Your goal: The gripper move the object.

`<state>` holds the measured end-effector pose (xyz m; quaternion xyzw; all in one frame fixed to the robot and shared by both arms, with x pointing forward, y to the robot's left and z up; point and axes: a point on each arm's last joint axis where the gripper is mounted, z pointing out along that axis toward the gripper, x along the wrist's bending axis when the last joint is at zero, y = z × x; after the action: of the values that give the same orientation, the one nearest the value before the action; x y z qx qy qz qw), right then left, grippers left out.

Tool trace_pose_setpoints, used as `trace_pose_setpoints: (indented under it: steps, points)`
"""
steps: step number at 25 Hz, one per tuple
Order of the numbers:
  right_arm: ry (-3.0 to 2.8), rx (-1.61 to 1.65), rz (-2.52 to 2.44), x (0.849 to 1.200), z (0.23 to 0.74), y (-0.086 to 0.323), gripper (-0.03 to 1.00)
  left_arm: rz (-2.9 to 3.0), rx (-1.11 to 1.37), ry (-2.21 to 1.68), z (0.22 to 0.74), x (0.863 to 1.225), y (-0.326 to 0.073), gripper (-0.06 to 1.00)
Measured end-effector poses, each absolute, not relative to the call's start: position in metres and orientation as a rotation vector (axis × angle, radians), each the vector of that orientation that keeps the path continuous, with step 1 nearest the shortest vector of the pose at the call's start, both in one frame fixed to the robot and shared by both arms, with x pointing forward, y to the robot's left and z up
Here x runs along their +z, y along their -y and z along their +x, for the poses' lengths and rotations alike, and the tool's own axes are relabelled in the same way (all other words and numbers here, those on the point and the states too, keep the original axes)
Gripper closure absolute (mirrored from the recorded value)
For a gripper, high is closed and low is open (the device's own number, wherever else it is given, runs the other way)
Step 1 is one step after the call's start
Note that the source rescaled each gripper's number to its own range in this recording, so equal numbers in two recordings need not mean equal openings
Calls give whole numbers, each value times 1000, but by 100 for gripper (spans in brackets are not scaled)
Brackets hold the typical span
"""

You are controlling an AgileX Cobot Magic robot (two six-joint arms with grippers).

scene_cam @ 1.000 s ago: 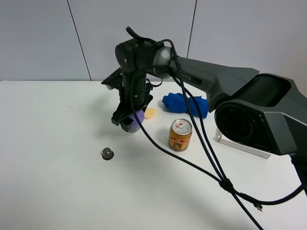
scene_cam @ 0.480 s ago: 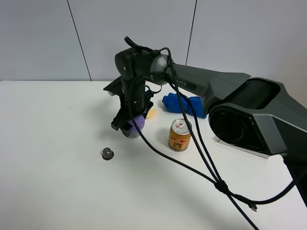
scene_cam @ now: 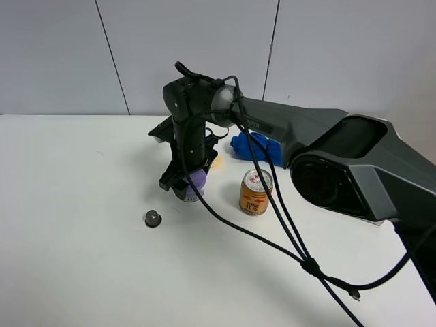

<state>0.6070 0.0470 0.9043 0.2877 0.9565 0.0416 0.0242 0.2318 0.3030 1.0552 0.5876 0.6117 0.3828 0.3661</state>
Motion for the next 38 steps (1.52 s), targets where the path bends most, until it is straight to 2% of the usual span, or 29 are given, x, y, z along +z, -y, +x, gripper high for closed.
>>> trace_pose_setpoints:
  steps: [6,7,8,10,11,12,14,17,19,29,35,38]
  points:
    - [-2955,132,902,905,607,-47,94,1510,984,-1572,232,1055,-303,-6]
    - [-2955,132,902,905,607,-47,90,1510,984,-1572,232,1055,-303,-6]
    - [-2954,133,903,906,607,-47,72,1510,984,-1572,232,1055,-303,-6]
    - [-2950,142,906,909,607,-47,30,1510,984,-1572,232,1055,-303,-6]
    - [-2946,147,913,911,607,-47,17,1510,984,-1572,232,1055,-303,-6]
    - [-2942,151,921,912,607,-47,8,1510,984,-1572,232,1055,-303,-6]
    - [-2937,156,930,913,607,-47,1,1510,984,-1572,232,1055,-303,-6]
    - [-2927,175,935,921,607,-47,-2,1510,984,-1572,232,1055,-303,-6]
    - [-2920,232,942,937,605,-47,-3,1510,984,-1572,232,1055,-303,-6]
    - [-2753,689,912,1096,573,-25,-3,1510,984,-1572,232,1055,-303,-6]
    - [-2599,735,947,1142,563,-3,15,1510,984,-1572,232,1055,-303,-6]
    - [-2564,752,959,1153,559,3,17,1510,984,-1572,232,1055,-303,-6]
